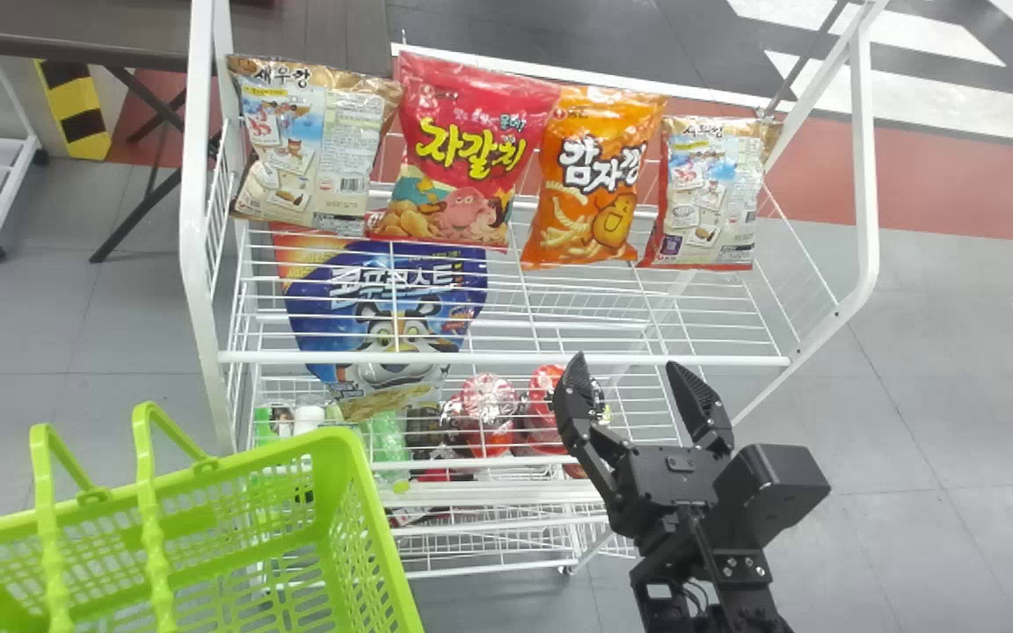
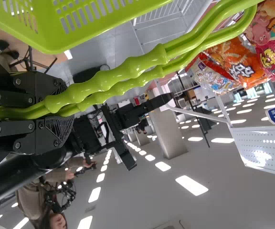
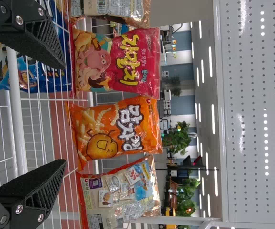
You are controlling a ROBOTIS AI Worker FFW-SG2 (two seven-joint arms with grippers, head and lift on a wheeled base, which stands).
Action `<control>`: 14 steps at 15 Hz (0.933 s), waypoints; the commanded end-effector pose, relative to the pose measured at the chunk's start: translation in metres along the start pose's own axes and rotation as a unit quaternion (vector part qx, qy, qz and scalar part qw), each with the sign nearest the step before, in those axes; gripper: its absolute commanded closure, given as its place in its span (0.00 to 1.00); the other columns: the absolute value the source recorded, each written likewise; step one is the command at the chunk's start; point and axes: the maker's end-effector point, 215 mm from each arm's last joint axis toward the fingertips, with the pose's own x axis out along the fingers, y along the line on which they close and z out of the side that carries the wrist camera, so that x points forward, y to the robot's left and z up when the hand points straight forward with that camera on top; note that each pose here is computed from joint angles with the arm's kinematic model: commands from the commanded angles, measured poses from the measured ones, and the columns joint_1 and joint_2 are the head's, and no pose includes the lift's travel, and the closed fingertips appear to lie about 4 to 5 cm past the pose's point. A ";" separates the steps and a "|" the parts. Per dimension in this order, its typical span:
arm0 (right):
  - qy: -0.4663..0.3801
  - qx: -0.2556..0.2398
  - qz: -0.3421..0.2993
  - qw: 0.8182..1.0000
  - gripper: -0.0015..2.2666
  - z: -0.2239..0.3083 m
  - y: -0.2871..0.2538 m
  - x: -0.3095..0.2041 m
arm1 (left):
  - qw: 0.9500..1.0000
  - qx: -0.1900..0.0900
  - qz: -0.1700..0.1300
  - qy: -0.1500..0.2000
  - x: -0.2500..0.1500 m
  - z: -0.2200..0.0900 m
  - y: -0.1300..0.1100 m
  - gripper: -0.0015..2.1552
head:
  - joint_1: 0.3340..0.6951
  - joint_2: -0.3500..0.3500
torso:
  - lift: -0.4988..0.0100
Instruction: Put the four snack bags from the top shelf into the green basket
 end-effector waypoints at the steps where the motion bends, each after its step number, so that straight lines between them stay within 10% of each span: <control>1: 0.001 0.001 0.001 1.000 0.05 -0.001 0.001 -0.001 | 1.000 -0.003 -0.006 0.001 0.001 -0.002 -0.001 1.00 | 1.00 0.10 | 0.98; 14: -0.007 0.019 0.037 0.999 0.06 0.002 0.037 0.049 | 1.000 0.001 -0.005 0.004 0.004 0.000 0.000 1.00 | 1.00 0.12 | 0.98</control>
